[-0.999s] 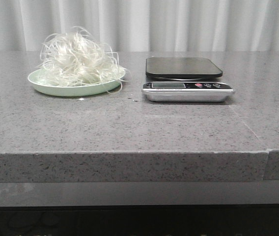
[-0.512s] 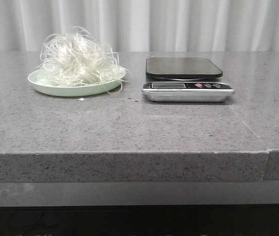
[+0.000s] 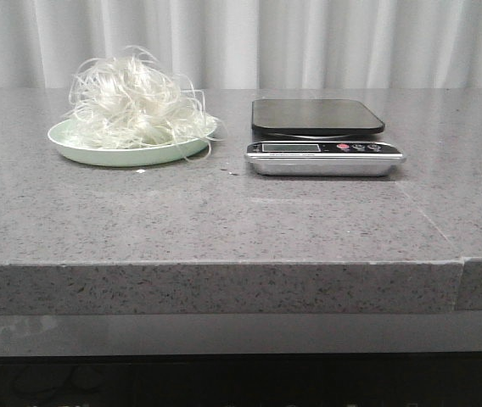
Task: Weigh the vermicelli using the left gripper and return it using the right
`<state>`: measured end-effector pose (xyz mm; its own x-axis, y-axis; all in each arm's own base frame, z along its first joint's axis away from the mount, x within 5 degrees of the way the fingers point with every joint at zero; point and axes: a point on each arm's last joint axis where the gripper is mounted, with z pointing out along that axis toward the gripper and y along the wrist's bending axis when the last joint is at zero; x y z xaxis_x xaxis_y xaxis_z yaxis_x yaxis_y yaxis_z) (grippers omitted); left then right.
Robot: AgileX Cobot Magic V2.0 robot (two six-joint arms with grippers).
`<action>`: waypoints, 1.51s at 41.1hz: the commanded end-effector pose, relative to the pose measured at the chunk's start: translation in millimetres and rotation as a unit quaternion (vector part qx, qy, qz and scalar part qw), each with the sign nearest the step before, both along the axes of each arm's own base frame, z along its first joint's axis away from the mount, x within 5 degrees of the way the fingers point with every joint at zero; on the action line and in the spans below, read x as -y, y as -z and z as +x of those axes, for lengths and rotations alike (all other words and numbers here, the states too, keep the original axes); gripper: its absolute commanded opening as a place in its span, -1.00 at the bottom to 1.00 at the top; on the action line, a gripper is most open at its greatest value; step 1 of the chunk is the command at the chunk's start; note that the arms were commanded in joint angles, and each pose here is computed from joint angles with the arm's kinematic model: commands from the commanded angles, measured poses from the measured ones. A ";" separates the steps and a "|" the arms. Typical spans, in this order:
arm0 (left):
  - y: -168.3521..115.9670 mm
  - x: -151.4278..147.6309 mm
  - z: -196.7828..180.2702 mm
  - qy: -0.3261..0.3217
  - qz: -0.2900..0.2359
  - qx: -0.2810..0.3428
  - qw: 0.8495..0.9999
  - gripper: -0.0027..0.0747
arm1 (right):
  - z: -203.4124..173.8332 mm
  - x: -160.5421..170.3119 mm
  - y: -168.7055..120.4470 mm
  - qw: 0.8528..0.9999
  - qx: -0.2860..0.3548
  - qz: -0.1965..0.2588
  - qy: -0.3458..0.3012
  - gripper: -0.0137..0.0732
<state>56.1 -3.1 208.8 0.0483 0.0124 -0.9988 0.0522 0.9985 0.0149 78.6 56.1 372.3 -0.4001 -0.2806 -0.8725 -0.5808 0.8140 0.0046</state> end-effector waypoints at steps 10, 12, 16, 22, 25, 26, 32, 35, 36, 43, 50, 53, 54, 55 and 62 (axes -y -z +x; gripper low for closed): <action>-11.9 -0.6 -3.2 0.001 -0.015 0.079 0.997 -0.56 | 1.8 0.0 -11.6 0.999 0.035 0.021 0.004 -0.32; -11.9 -0.6 -3.2 0.001 -0.015 0.079 0.997 -0.56 | 1.8 0.0 -11.6 0.999 0.035 0.021 0.004 -0.32; -11.9 -0.6 -3.2 0.001 -0.015 0.079 0.997 -0.56 | 1.8 0.0 -11.6 0.999 0.035 0.021 0.004 -0.32; -11.9 -0.6 -3.2 0.001 -0.015 0.079 0.997 -0.56 | 1.8 0.0 -11.6 0.999 0.035 0.021 0.004 -0.32; -11.8 -0.6 -3.0 0.001 -0.015 0.078 0.997 -0.56 | 1.8 0.0 -11.6 0.999 0.035 0.021 0.004 -0.32; -11.8 -0.6 -3.0 0.001 -0.015 0.078 0.997 -0.56 | 1.8 0.0 -11.6 0.999 0.035 0.021 0.004 -0.32; -11.8 -0.6 -3.0 0.001 -0.015 0.078 0.997 -0.56 | 1.8 0.0 -11.6 0.999 0.035 0.021 0.004 -0.32; -11.8 -0.6 -3.0 0.001 -0.015 0.078 0.997 -0.56 | 1.8 0.0 -11.6 0.999 0.035 0.021 0.004 -0.32; -11.8 -0.6 -3.0 0.001 -0.015 0.078 0.997 -0.56 | 1.8 0.0 -11.6 0.999 0.035 0.021 0.004 -0.32; -11.8 0.1 -3.1 0.008 -0.016 0.078 0.997 -0.56 | 1.8 0.0 -11.6 0.999 0.035 0.021 0.004 -0.32; -11.8 0.1 -3.1 0.008 -0.016 0.078 0.997 -0.56 | 1.8 0.0 -11.6 0.999 0.035 0.021 0.004 -0.32; -11.8 0.1 -3.1 0.008 -0.016 0.078 0.997 -0.56 | 0.2 0.1 -10.4 0.999 0.036 0.023 0.000 -0.32; -11.8 0.1 -3.1 0.008 -0.016 0.078 0.997 -0.56 | -0.1 1.0 -9.6 0.999 0.037 0.023 0.003 -0.32; -11.8 0.1 -3.1 0.008 -0.016 0.078 0.997 -0.56 | -0.7 1.8 -7.5 0.999 0.035 0.025 0.006 -0.32; -11.8 0.1 -3.1 0.008 -0.016 0.078 0.997 -0.56 | -8.3 21.6 20.7 0.995 0.045 0.030 0.085 -0.32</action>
